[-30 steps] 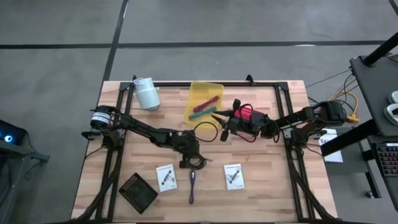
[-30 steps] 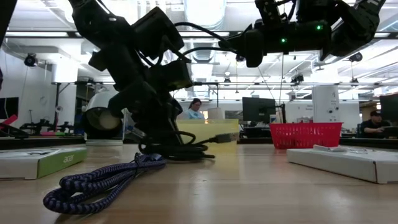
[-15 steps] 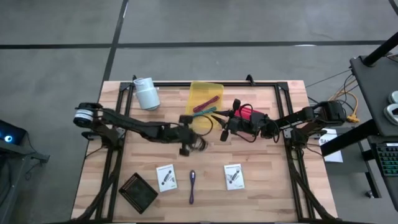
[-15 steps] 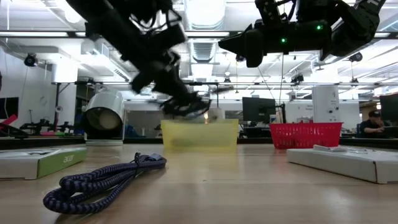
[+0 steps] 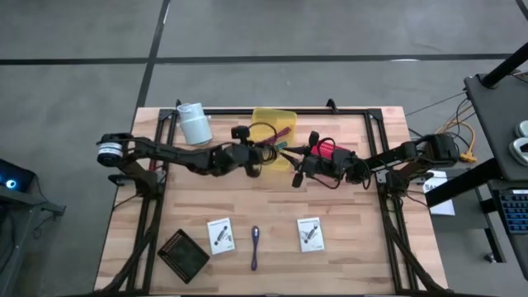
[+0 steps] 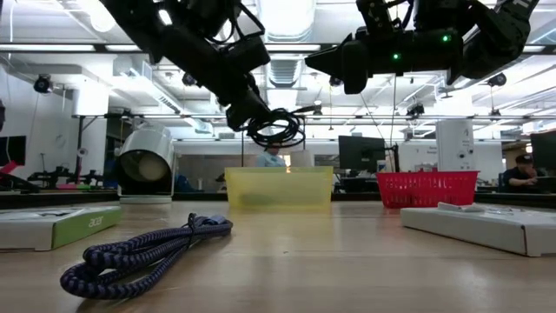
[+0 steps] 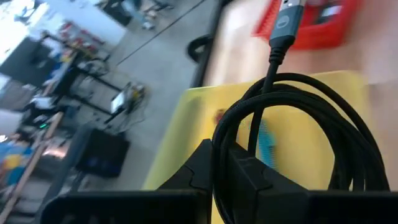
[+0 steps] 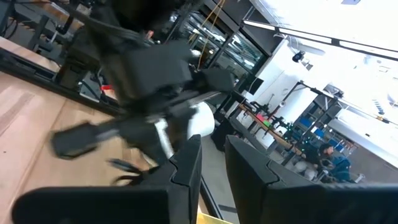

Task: Pick and place items into bin
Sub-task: Put the black charger cable into the yellow bin, then put the purple charger cable into the yellow bin, then put the left white card reader box into the black bin

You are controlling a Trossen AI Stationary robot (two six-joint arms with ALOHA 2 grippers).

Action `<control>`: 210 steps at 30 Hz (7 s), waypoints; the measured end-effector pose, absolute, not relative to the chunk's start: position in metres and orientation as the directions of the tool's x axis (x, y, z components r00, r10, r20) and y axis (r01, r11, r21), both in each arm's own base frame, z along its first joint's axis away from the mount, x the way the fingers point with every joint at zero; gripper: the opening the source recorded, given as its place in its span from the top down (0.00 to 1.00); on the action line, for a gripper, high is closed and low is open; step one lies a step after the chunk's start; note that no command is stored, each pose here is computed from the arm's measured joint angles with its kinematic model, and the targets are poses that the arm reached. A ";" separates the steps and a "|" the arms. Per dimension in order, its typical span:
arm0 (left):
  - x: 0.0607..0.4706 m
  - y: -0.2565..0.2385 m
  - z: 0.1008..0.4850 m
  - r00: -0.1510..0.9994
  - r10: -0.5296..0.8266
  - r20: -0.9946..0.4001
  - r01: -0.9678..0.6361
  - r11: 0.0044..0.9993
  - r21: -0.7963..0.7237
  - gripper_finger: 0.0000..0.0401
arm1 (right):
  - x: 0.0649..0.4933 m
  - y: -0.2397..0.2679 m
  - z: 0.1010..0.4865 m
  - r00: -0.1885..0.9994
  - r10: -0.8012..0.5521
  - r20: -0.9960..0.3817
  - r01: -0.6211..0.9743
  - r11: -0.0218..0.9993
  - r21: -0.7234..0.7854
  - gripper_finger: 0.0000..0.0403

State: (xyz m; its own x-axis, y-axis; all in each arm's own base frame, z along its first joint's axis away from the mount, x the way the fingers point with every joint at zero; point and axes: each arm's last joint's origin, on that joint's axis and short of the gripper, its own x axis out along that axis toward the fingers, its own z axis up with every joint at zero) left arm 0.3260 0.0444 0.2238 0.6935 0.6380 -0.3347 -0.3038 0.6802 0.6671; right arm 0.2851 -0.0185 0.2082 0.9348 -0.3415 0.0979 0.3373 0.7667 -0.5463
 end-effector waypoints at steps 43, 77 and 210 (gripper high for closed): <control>0.325 0.077 0.231 0.707 0.589 -0.391 -0.307 0.754 0.581 0.51 | 0.285 -0.019 0.208 0.935 -0.342 0.096 0.337 0.766 -0.547 0.85; 0.306 -0.124 0.211 0.679 -0.304 -0.668 0.557 0.806 0.199 0.51 | 0.285 -0.019 0.208 0.935 -0.342 0.096 0.337 0.771 -0.540 0.85; 0.334 0.125 0.241 0.718 0.545 -0.432 -0.068 0.673 0.737 0.68 | 0.285 -0.019 0.206 0.937 -0.343 0.074 0.325 0.771 -0.548 0.86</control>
